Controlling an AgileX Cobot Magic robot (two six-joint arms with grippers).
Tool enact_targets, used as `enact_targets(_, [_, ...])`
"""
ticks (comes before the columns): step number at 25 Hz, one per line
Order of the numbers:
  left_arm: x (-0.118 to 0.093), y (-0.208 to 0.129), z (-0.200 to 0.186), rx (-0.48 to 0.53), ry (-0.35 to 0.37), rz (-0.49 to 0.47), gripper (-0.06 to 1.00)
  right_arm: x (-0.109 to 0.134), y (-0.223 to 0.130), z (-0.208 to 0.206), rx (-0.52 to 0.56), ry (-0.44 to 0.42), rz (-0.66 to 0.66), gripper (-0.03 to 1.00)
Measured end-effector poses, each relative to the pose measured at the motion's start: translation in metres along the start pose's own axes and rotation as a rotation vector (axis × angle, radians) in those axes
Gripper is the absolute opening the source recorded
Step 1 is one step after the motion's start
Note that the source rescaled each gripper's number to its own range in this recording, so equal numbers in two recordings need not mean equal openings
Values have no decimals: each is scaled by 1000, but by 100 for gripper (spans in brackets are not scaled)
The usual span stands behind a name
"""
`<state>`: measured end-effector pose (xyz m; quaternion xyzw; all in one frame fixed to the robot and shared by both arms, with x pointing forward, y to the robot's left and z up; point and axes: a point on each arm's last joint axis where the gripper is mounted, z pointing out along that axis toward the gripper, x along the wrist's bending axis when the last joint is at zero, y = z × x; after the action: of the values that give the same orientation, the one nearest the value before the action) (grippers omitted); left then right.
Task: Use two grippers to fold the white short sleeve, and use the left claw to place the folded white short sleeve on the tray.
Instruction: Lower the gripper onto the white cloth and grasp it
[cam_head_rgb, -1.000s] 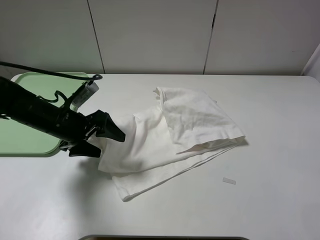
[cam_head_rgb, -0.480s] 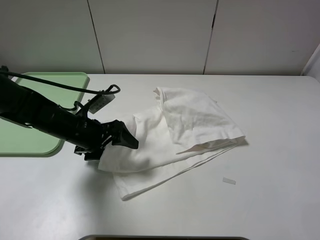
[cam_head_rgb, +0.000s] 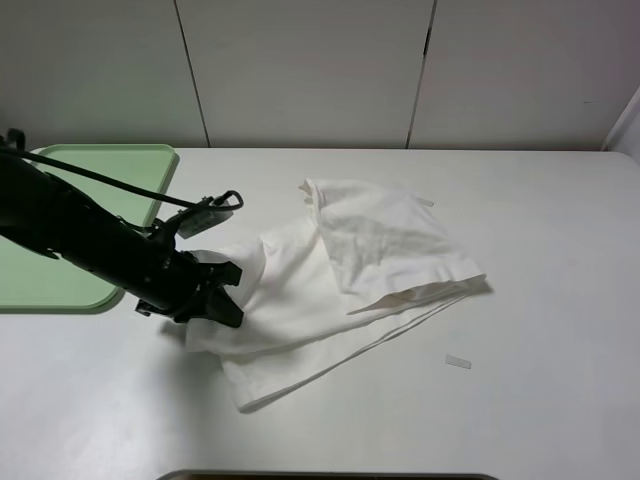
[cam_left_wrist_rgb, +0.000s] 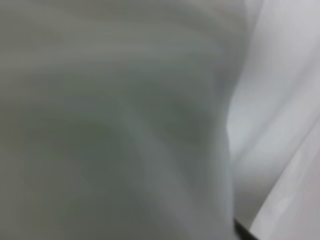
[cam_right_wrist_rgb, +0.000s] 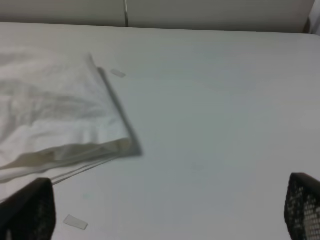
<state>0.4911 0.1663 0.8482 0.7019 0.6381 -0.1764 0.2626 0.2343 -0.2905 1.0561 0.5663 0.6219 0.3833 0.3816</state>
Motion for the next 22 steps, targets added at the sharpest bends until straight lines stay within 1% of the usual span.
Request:
enact_targets(1, [1,0,-6,13,4,-1,5,0,0,0,0,0,0,100])
enact_targets(2, [6,3,-23,37,42,6,5,0,0,0,0,0,0,100])
enact_targets(4, [11,13,-47,49,100,-6,5,0,0,0,0,0,0,100])
enact_targets(6, [15,24,-72,65,188,-23,5,0,0,0,0,0,0,100])
enact_targets(8, [17,37,-98,85,339,-3,5,0,0,0,0,0,0,100])
enact_targets(10, [18,50,-120,84,493,19,5,0,0,0,0,0,0,100])
enact_targets(12, [19,61,-137,71,617,42,5,0,0,0,0,0,0,100])
enact_targets(13, [18,64,-142,70,645,39,5,0,0,0,0,0,0,100])
enact_targets(14, [18,64,-142,70,645,39,5,0,0,0,0,0,0,100])
enact_targets(16, [18,67,-145,65,669,40,5,0,0,0,0,0,0,100])
enact_targets(22, [17,67,-145,55,658,22,5,0,0,0,0,0,0,100])
